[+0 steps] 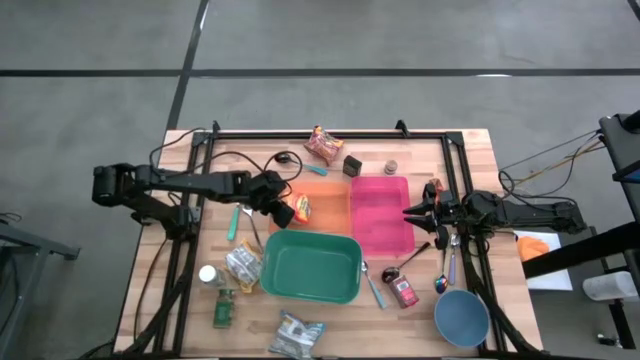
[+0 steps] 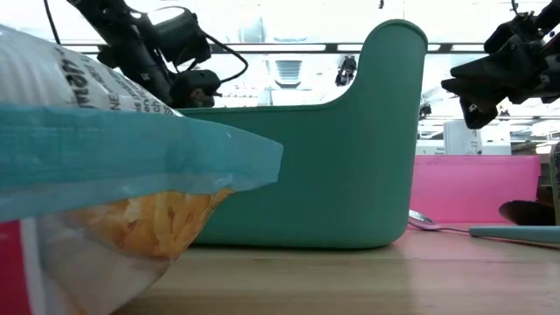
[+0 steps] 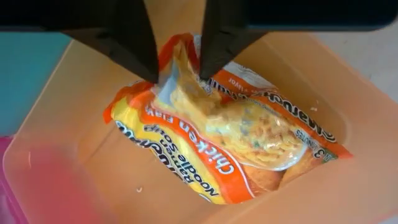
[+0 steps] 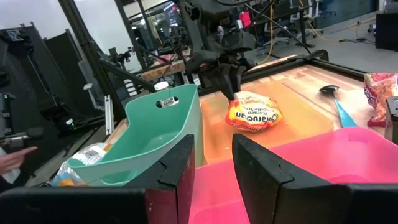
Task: Pick & Place Food Item
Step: Put the orange noodle pack into the orange bin, then put the red noodle pack into the orange bin
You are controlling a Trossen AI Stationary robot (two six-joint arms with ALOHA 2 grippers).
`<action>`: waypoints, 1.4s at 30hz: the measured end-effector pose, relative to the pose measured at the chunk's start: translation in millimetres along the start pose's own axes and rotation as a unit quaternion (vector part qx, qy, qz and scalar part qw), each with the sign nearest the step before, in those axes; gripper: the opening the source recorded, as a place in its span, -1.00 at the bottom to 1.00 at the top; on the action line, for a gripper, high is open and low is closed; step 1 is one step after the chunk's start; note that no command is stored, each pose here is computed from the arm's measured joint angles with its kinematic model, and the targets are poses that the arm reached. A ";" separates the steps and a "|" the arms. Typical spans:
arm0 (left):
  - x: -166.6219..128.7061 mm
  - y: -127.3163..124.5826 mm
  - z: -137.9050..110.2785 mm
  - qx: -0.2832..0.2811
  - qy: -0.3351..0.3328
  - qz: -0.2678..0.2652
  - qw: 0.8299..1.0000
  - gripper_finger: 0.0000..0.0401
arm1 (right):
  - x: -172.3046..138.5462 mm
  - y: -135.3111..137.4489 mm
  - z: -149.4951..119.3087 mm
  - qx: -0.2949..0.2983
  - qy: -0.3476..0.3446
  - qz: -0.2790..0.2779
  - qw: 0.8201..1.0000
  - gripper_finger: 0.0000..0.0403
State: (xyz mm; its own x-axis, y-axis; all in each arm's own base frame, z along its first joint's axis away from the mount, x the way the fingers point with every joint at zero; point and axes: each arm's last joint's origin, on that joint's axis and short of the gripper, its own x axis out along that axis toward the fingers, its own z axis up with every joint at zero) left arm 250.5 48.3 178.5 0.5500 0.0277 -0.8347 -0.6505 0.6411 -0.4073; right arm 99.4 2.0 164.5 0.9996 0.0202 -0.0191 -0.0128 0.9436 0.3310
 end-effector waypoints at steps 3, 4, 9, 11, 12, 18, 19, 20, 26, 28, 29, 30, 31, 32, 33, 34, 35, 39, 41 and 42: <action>-1.1 -0.2 0.9 -0.003 -0.003 -0.004 1.000 -0.18 | 0.0 0.1 0.0 0.000 0.000 0.000 1.000 -0.47; -2.9 -0.4 1.5 -0.007 -0.002 -0.012 1.000 -0.12 | 0.0 0.0 0.0 0.000 0.000 0.000 1.000 -0.47; -21.7 -1.7 8.0 -0.023 -0.024 -0.055 0.998 0.11 | 0.0 0.0 0.0 0.000 0.000 0.000 1.000 -0.47; -31.0 -1.0 10.3 -0.026 -0.042 -0.062 0.997 0.18 | 0.0 0.0 -0.1 0.000 0.000 0.000 1.000 -0.47; -35.8 -0.4 11.6 -0.027 -0.053 -0.065 0.996 0.22 | 0.0 0.1 0.0 0.000 0.000 0.000 1.000 -0.47; -60.6 5.9 18.6 -0.053 -0.109 -0.075 0.990 0.43 | 0.0 0.0 -0.1 0.000 0.000 0.000 1.000 -0.47; -63.5 7.4 19.8 -0.057 -0.116 -0.075 0.989 0.46 | 0.0 0.0 -0.1 0.000 0.000 0.000 1.000 -0.47; -65.9 8.9 21.1 -0.060 -0.122 -0.075 0.988 0.49 | 0.0 0.0 0.0 0.000 0.000 0.000 1.000 -0.47; -74.0 11.7 32.4 -0.079 -0.144 -0.076 0.984 0.62 | 0.0 0.0 0.1 0.000 0.000 0.000 1.000 -0.47; -74.7 12.9 36.5 -0.096 -0.147 -0.074 0.982 0.63 | 0.0 0.0 -0.1 0.000 0.000 0.000 1.000 -0.47; -74.8 13.5 38.7 -0.105 -0.150 -0.073 0.980 0.64 | 0.0 0.0 -0.1 0.000 0.000 0.000 1.000 -0.47; -74.9 13.9 40.9 -0.112 -0.152 -0.071 0.979 0.64 | 0.0 0.0 0.0 0.000 0.000 0.000 1.000 -0.47; -74.9 14.3 43.1 -0.118 -0.154 -0.069 0.979 0.64 | 0.0 0.0 0.1 0.000 0.000 0.000 1.000 -0.47; -75.0 14.8 45.6 -0.126 -0.156 -0.068 0.977 0.64 | 0.0 0.0 0.0 0.000 0.000 0.000 1.000 -0.47; -74.8 15.1 48.1 -0.132 -0.158 -0.067 0.976 0.64 | 0.0 0.0 0.0 0.000 0.000 0.000 1.000 -0.47; -74.3 15.6 50.8 -0.142 -0.162 -0.064 0.974 0.64 | 0.0 0.0 0.0 0.000 0.000 0.000 1.000 -0.47; -73.6 16.2 53.4 -0.156 -0.166 -0.059 0.972 0.64 | 0.0 0.0 -0.1 0.000 0.000 0.000 1.000 -0.47; -69.2 17.2 64.7 -0.212 -0.181 -0.041 0.960 0.64 | 0.0 0.0 -0.1 0.000 0.000 0.000 1.000 -0.47; -64.9 16.8 70.4 -0.235 -0.178 -0.039 0.955 0.64 | 0.0 0.0 0.0 0.000 0.000 0.000 1.000 -0.47; -62.5 16.7 73.2 -0.245 -0.177 -0.038 0.952 0.64 | 0.0 0.0 0.0 0.000 0.000 0.000 1.000 -0.47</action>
State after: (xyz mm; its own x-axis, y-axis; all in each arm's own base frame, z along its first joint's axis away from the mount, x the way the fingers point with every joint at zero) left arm 243.6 113.5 251.0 0.6901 0.3078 -0.6550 -0.7212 0.2180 -0.6575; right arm 99.4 2.1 164.5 0.9996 0.0206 -0.0192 -0.0131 0.9435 0.3310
